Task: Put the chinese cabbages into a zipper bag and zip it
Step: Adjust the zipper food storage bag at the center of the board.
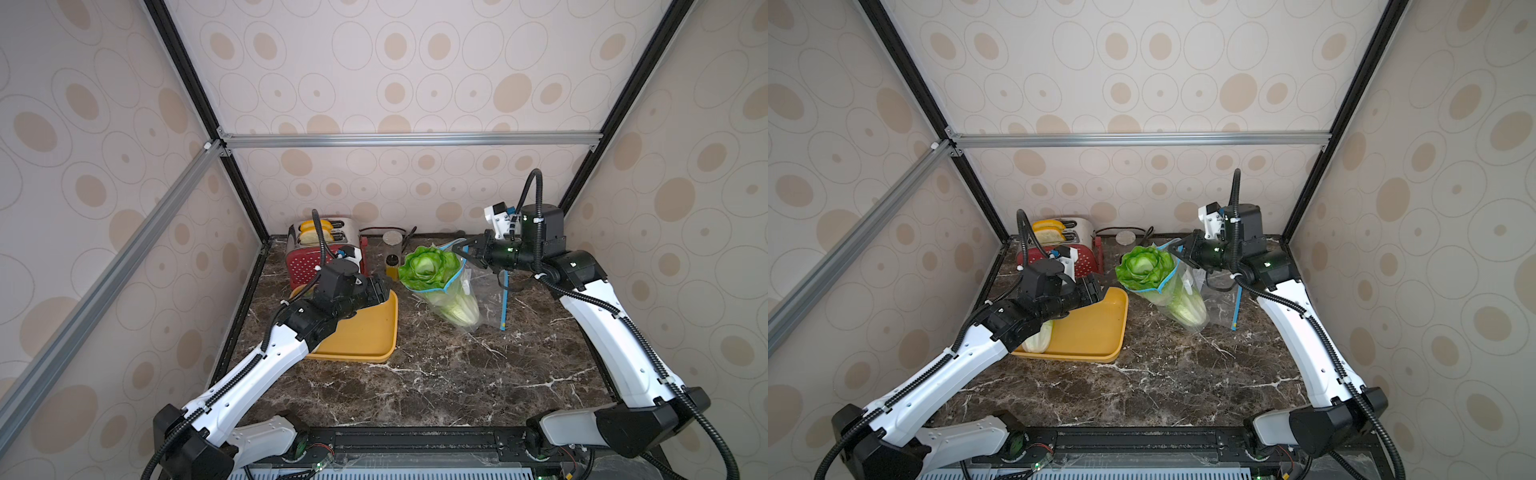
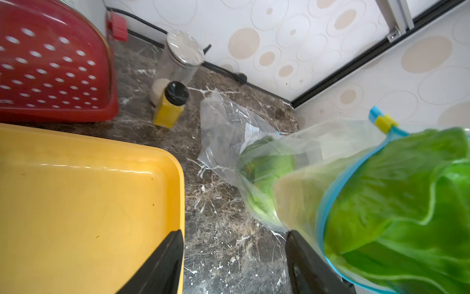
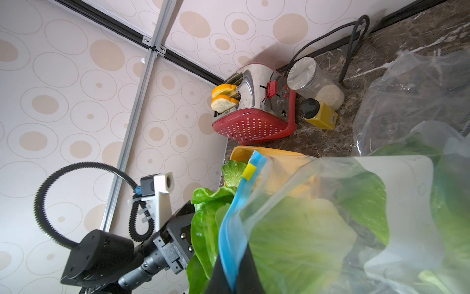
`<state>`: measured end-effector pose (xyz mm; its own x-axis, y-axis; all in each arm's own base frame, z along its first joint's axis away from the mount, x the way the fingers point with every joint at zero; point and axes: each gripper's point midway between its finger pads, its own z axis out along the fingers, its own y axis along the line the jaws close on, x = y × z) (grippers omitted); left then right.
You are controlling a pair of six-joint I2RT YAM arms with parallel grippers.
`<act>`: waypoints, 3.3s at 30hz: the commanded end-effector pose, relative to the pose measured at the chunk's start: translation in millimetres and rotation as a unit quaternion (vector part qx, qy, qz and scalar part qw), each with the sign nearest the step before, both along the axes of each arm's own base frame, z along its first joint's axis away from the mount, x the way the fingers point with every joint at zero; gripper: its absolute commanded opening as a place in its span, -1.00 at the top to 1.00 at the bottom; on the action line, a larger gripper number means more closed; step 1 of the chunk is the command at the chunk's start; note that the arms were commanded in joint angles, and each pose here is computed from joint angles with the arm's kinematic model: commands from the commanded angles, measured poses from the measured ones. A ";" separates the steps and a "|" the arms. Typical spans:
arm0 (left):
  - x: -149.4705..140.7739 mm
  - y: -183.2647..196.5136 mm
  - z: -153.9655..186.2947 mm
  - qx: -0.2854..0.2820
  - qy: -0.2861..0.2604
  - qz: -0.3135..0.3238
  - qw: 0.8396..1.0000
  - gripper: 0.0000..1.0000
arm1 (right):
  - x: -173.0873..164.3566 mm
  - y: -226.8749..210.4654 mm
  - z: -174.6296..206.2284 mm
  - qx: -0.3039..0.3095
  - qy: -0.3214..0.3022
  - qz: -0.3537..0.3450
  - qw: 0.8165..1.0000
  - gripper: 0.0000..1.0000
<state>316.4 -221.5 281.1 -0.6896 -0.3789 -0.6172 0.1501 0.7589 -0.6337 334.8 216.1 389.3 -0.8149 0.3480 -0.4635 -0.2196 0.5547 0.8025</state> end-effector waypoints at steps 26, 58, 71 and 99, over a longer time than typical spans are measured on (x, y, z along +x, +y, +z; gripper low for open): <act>12.3 -84.1 35.1 -0.078 -0.024 -0.113 0.990 0.19 | -4.2 7.3 20.7 0.048 -0.021 0.013 0.999 1.00; -32.6 -5.1 28.7 -0.052 -0.007 -0.053 0.997 0.43 | 1.0 -21.5 24.0 0.107 0.022 -0.084 0.990 1.00; -17.1 -64.3 43.8 -0.169 -0.020 -0.063 0.983 0.22 | 6.8 -22.2 14.7 0.111 0.027 -0.095 0.989 1.00; 2.9 -100.0 17.5 -0.149 0.028 -0.074 0.986 0.61 | 11.7 -18.0 7.8 0.118 0.023 -0.099 0.988 1.00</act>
<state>321.3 -317.2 288.2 -0.7819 -0.4378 -0.4438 0.1853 0.5165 -0.8360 348.4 195.0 369.4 -0.7601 0.5931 -0.2655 -0.0007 0.4079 0.9130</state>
